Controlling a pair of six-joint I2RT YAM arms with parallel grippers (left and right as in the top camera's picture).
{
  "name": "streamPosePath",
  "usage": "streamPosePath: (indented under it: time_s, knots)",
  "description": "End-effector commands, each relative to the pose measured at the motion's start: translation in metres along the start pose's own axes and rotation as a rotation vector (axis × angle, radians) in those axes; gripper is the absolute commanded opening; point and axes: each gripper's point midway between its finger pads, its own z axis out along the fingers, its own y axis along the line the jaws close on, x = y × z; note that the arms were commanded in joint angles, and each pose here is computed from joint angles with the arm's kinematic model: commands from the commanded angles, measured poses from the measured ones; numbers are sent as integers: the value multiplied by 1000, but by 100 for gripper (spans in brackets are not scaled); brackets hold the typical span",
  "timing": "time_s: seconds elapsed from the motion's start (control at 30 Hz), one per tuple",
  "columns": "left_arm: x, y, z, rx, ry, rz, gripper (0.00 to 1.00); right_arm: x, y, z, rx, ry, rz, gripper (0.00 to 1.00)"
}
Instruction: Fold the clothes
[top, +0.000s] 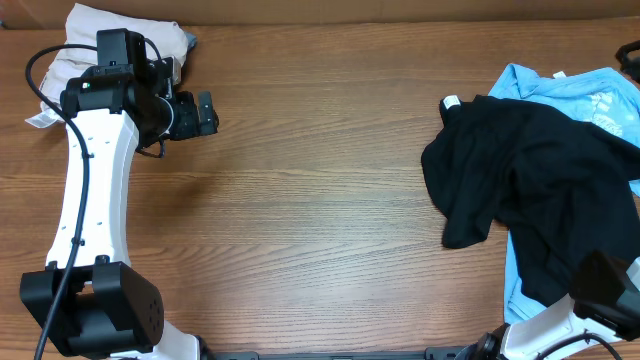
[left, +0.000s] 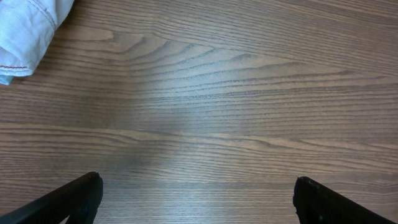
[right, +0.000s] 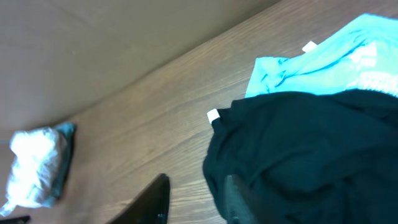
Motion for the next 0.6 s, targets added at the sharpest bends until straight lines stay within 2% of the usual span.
streamPosePath:
  time_s: [0.0,0.13,0.2,0.57]
  knots:
    - [-5,1,-1,-7,-9,-4,100,10,12,3,-27,29,-23,44]
    - [-5,1,-1,-6,-11,-4,100,38,22,37,-13,165,-45,60]
    - [-6,1,-1,-6,-12,-3,100,56,21,57,43,245,-71,63]
    - [-6,1,-1,-6,-11,-3,100,171,15,156,230,595,-124,65]
